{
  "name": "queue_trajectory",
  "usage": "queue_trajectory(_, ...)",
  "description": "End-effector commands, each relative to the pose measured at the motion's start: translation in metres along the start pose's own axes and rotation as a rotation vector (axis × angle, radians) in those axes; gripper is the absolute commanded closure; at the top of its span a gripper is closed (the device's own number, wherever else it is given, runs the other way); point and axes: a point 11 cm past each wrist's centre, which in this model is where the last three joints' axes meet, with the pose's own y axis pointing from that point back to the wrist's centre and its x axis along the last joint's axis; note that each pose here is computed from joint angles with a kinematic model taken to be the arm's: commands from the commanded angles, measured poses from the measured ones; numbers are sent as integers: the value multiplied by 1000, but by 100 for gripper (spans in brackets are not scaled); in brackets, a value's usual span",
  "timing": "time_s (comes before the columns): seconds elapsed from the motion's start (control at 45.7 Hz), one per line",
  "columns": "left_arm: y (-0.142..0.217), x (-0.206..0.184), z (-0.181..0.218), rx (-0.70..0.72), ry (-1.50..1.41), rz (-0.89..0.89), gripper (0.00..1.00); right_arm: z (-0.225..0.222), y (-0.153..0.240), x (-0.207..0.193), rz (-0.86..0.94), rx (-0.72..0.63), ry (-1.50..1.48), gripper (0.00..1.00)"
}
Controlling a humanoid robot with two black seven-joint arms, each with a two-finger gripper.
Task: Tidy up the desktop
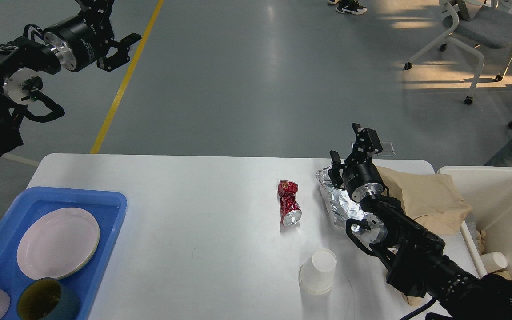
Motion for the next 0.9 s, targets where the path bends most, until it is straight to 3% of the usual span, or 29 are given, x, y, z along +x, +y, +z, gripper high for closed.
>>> queue_trajectory(0.0,1,1,-4,-1,12,9,4,0,0,0,0,0,0,0)
queue_trajectory(0.416,14,25,-51,-65,239,228,4,0,0,0,0,0,0,0)
queue_trajectory(0.591,12,6,-94,-97,444,246,4,0,0,0,0,0,0,0)
queue_trajectory(0.876,38,-4,-175,-44,628,322,4,0,0,0,0,0,0,0)
